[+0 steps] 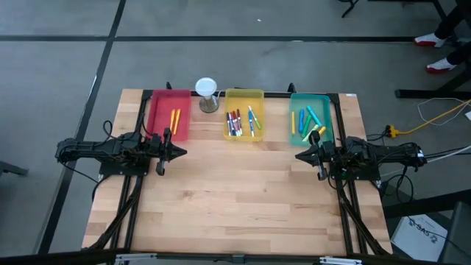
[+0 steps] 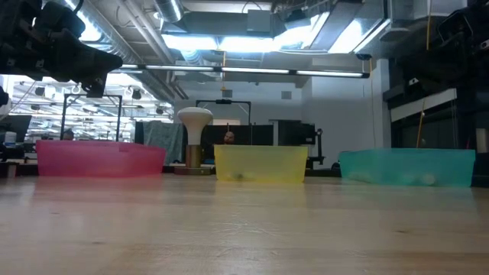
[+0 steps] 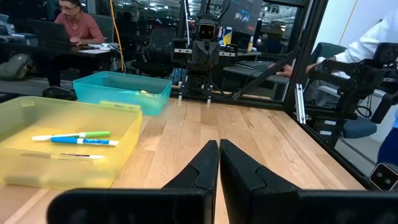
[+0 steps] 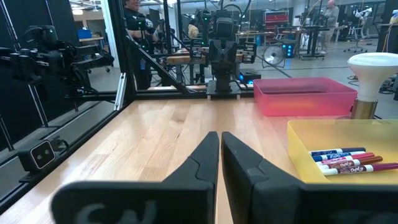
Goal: Pick & Place Markers
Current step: Return to Home Position
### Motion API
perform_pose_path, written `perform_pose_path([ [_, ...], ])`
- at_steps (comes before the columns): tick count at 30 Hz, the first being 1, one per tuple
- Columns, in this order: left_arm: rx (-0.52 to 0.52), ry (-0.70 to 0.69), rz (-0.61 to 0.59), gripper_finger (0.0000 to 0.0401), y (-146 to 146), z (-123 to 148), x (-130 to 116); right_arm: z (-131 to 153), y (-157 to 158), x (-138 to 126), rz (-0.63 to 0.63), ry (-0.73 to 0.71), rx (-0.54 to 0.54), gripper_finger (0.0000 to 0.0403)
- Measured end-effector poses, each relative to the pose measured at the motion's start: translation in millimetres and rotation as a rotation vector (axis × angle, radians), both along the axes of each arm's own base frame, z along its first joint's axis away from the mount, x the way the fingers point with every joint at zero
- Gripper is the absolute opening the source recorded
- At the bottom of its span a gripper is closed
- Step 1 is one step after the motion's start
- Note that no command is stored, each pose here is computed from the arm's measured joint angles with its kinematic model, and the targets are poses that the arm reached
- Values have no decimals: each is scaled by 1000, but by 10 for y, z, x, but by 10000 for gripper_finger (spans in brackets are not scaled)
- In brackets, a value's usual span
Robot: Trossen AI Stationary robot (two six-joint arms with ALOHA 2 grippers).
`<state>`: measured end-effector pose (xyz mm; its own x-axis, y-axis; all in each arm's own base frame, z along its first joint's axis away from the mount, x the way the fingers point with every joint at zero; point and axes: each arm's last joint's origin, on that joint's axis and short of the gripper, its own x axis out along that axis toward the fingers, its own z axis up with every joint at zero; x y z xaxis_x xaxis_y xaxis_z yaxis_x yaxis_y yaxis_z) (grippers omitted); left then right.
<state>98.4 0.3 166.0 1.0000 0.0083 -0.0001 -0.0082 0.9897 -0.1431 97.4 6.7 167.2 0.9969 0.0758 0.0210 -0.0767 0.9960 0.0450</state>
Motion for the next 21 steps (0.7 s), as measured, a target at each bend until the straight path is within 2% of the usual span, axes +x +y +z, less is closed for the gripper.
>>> perform_pose_path([
  [21, 0, 0, 0, 9, 0, 0, 0, 0, 0, 0, 0, 0, 0, 21],
])
